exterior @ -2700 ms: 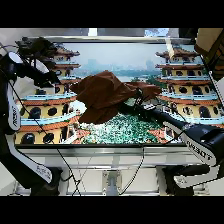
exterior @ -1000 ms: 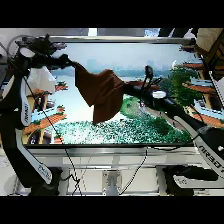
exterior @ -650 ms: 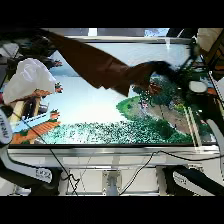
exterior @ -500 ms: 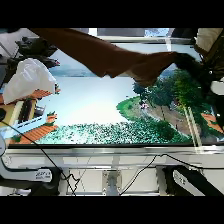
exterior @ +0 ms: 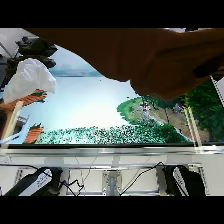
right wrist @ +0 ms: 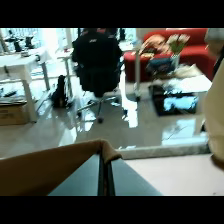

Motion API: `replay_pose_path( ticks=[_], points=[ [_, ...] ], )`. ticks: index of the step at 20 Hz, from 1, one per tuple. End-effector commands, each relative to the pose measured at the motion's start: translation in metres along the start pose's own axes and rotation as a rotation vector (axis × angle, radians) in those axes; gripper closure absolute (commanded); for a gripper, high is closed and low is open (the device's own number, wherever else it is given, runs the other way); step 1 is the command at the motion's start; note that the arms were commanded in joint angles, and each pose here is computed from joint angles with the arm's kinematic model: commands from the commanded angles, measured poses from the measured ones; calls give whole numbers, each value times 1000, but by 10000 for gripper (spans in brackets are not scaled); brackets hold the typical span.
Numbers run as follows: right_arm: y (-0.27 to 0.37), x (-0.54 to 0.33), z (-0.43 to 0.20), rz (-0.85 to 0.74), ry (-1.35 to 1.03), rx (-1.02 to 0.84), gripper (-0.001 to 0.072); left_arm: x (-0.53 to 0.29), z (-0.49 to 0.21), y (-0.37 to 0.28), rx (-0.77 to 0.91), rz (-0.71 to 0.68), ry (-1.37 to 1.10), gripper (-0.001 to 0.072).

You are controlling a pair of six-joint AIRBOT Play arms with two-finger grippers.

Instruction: Fold the shirts.

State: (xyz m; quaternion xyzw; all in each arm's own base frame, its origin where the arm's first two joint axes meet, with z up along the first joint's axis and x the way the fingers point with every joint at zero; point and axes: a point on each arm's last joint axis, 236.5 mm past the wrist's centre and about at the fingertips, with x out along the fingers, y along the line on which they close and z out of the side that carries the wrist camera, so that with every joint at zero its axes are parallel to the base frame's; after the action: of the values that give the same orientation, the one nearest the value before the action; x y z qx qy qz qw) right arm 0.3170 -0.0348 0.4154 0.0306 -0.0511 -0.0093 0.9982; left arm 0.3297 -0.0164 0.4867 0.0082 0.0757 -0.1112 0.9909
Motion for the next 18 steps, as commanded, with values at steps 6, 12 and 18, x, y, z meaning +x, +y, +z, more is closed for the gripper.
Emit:
replay_pose_path(
  ticks=[6, 12, 18],
  points=[
    [42, -115, 71, -17, -29, -145, 690, -118, 47, -51, 90, 88, -225, 700],
    [-32, -39, -90, -132, 567, -75, 689, 17, -191, 22, -228, 21, 635, 700],
    [-13, -13, -269, 57, 1056, 175, 687, 43, -371, -12, -523, -235, 1100, 696]
  ],
)
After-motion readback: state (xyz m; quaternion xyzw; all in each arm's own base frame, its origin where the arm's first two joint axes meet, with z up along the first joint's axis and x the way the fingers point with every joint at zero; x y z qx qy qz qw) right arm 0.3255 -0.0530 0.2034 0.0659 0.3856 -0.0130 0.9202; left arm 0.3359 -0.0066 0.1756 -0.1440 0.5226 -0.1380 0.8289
